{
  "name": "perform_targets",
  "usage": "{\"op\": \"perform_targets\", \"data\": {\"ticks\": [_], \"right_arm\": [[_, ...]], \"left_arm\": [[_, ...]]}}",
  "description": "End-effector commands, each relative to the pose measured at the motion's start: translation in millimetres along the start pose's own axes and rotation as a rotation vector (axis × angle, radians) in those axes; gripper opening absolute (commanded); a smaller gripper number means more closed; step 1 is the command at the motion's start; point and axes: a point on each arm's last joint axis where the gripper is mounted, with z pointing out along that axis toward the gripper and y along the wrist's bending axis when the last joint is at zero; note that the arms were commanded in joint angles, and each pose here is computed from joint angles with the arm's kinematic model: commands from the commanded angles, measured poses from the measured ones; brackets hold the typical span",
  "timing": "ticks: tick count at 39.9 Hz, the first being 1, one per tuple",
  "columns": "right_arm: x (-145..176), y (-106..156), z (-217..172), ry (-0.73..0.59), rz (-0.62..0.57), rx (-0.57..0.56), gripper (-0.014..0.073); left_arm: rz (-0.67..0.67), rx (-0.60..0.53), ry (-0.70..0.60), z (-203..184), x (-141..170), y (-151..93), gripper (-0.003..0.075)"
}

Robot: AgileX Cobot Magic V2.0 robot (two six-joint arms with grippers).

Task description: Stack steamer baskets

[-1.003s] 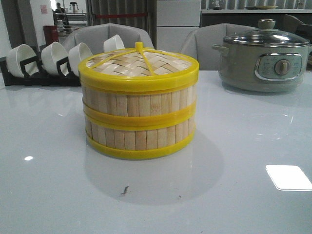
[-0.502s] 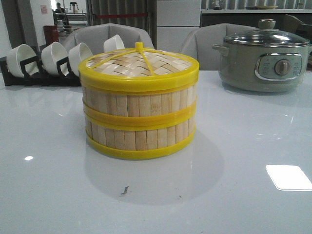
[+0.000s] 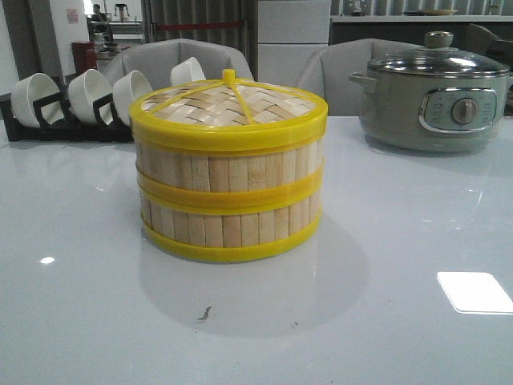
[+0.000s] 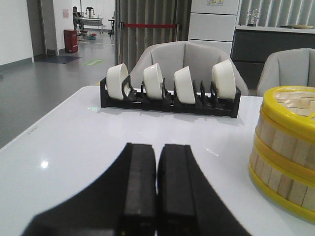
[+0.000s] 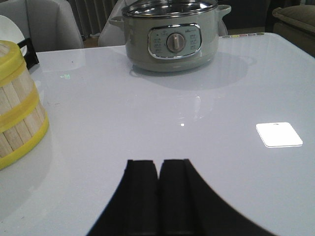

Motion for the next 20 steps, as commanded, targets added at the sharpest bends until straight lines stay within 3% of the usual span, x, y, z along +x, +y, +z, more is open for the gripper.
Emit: {"op": "perform_targets", "data": {"ticks": [1,20], "right_arm": [[-13.3,1.9,-3.3,-0.118,-0.014,-0.016,0.0069],[-11.5,1.6,-3.1,-0.098,-0.014,-0.013,0.0069]], "left_arm": [[-0.007,0.024,-0.095,-1.4,-7.9,-2.1,0.0088],[-0.007,0.024,-0.095,-1.4,-7.9,-2.1,0.0088]]}}
